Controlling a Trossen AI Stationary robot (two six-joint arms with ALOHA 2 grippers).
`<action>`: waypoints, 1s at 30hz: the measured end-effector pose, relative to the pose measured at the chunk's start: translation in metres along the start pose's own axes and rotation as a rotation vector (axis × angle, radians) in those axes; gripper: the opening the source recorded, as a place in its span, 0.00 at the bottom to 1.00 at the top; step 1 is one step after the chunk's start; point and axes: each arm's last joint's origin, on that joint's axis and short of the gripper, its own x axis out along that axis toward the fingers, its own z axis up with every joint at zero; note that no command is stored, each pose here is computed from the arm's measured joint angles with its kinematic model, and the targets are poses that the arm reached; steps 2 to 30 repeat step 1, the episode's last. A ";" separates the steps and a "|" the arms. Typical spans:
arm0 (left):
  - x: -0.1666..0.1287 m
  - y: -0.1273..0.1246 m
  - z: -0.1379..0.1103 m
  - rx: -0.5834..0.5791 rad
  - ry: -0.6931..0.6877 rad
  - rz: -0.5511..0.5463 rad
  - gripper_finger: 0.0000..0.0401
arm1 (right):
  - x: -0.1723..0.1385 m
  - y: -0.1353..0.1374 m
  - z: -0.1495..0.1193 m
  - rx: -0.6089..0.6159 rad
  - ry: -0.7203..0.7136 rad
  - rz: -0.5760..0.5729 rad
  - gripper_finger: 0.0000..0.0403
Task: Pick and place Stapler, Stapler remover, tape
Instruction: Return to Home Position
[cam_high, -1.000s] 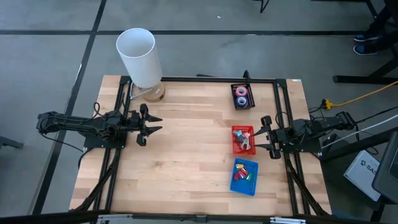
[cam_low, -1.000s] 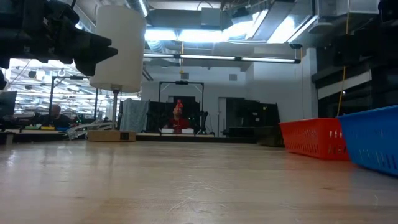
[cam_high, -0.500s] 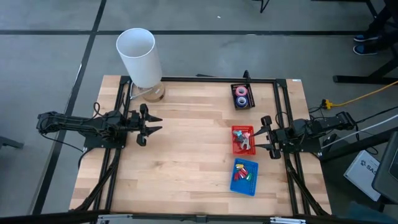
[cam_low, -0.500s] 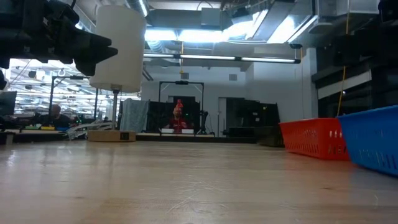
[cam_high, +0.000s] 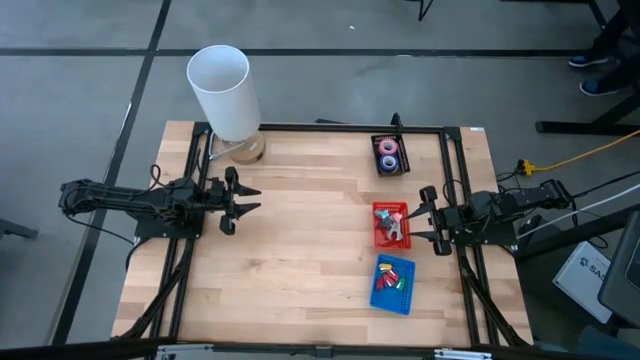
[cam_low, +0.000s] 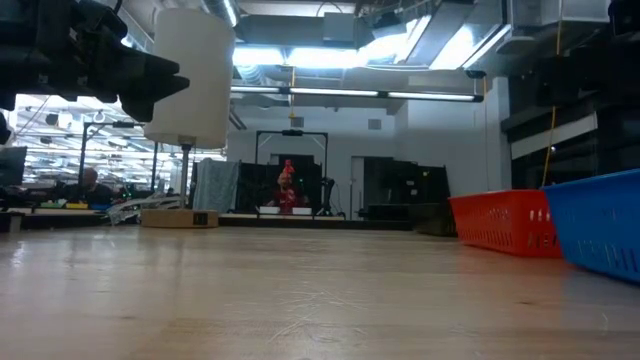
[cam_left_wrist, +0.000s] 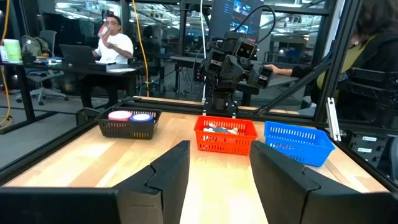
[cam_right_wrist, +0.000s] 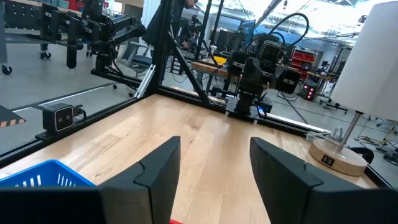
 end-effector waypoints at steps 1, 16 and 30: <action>0.000 0.000 0.000 0.000 0.000 0.000 0.41 | 0.000 0.000 0.000 0.000 0.000 0.000 0.48; 0.000 0.000 0.000 0.000 0.000 0.000 0.41 | 0.000 0.000 0.000 0.000 0.000 0.000 0.48; 0.000 0.000 0.000 0.000 0.000 0.000 0.41 | 0.000 0.000 0.000 0.000 0.000 0.000 0.48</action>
